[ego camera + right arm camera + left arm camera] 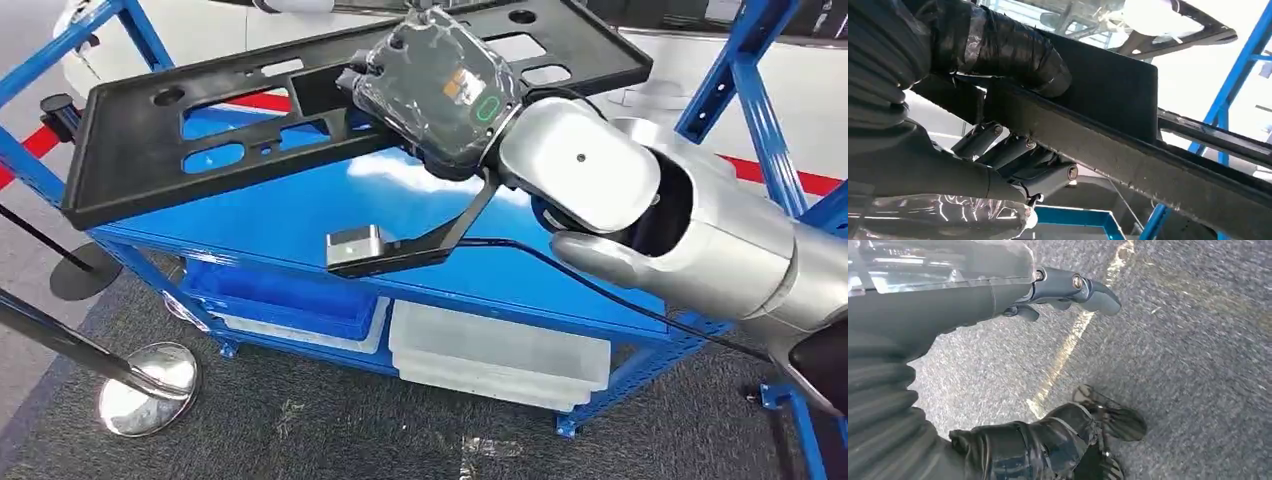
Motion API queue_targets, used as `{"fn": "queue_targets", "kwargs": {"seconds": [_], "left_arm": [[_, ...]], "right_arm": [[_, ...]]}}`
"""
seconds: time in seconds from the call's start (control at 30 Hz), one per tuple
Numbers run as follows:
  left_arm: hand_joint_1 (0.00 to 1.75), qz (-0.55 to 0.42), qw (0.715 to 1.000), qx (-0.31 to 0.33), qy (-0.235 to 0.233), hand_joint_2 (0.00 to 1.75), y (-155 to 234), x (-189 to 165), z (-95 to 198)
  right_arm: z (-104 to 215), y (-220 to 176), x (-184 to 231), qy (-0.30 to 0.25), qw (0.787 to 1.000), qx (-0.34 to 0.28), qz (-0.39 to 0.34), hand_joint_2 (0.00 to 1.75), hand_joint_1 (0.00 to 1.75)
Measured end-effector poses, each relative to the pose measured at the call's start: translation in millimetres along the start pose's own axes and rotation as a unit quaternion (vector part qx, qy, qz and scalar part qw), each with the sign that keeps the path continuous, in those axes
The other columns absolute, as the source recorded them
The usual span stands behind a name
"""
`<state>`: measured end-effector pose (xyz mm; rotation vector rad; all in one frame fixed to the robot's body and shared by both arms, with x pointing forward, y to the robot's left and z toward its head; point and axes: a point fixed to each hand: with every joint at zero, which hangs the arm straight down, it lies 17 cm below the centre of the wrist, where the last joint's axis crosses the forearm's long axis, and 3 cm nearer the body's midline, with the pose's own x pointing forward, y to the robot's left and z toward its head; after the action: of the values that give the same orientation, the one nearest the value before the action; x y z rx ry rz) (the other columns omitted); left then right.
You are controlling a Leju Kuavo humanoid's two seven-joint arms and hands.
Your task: Take the parts from the cabinet and place them on the table.
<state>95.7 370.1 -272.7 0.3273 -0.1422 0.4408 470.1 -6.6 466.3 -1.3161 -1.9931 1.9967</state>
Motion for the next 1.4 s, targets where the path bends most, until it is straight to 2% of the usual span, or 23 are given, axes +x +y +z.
{"fn": "queue_targets", "kwargs": {"seconds": [0.6,1.4], "left_arm": [[0.0,-0.003,1.0,-0.009,-0.017,1.75,-2,7,0],[0.0,-0.009,1.0,-0.008,-0.016,1.75,-1,10,0]], "right_arm": [[2,3,-3,0.005,1.0,0.003,0.004,1.75,1.75],[2,8,2,0.0,1.0,0.009,0.005,1.75,1.75]]}}
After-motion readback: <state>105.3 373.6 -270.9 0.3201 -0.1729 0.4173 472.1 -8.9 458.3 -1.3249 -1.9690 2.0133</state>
